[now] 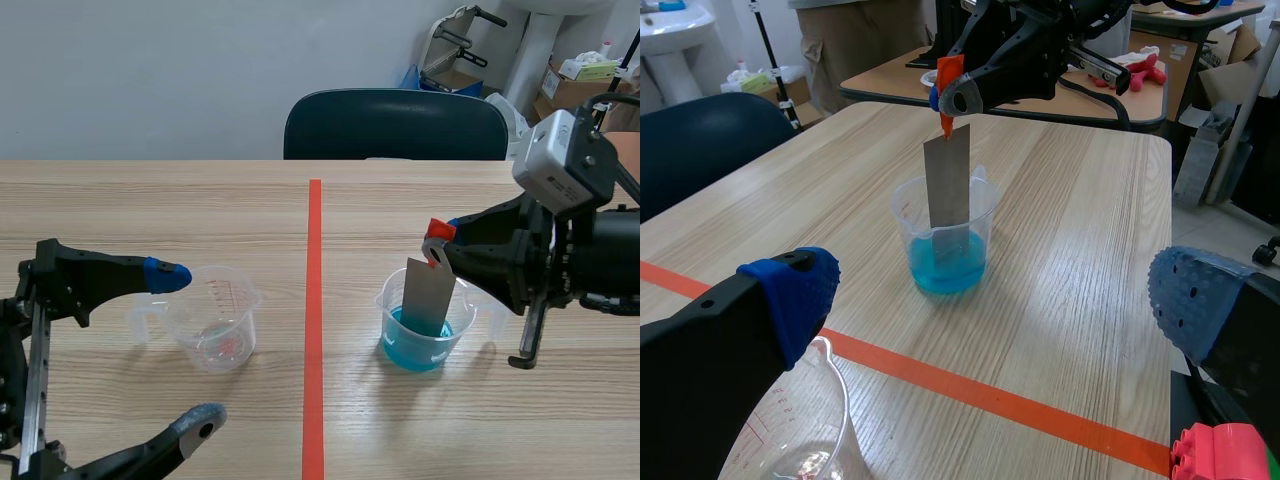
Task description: Do the redox reaction experiment
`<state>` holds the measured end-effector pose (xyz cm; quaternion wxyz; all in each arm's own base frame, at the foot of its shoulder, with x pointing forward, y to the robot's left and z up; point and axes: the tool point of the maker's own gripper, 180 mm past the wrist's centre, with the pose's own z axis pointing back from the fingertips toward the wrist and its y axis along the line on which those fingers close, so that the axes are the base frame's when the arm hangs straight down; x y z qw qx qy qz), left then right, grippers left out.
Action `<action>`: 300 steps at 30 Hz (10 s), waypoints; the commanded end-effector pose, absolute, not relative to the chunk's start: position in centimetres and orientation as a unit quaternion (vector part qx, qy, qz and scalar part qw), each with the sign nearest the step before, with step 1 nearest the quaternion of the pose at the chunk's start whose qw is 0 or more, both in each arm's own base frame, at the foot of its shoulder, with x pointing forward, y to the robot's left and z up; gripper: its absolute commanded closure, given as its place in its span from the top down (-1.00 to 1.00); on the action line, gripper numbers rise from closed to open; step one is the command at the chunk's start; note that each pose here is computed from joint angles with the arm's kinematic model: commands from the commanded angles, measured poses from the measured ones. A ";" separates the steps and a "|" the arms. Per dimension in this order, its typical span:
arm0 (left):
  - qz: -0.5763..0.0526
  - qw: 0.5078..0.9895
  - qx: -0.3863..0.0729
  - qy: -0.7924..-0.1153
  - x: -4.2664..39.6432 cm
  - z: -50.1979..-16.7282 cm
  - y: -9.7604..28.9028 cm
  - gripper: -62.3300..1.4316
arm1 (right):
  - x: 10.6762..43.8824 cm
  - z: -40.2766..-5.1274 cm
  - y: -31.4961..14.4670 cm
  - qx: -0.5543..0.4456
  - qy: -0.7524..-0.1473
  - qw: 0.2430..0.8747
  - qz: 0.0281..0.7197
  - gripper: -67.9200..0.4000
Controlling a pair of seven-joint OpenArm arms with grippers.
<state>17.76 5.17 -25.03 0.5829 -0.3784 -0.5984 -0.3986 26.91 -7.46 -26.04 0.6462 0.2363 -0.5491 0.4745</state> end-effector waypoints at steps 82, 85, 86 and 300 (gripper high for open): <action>-0.392 0.574 -0.383 -0.608 17.9 -24.3 5.0 1.00 | 27.0 -25.3 -7.4 0.232 -0.552 0.638 0.484 -0.96; -0.392 0.574 -0.383 -0.608 17.9 -24.3 5.0 1.00 | 27.1 -25.3 -7.5 0.231 -0.553 0.638 0.484 -0.96; -0.392 0.574 -0.383 -0.608 17.9 -24.3 5.0 1.00 | 27.1 -25.2 -7.5 0.230 -0.553 0.637 0.485 -0.96; -0.395 0.585 -0.349 -0.617 25.2 -26.6 -6.8 -0.87 | 25.3 -10.9 -6.6 0.238 -0.572 0.619 0.484 -0.96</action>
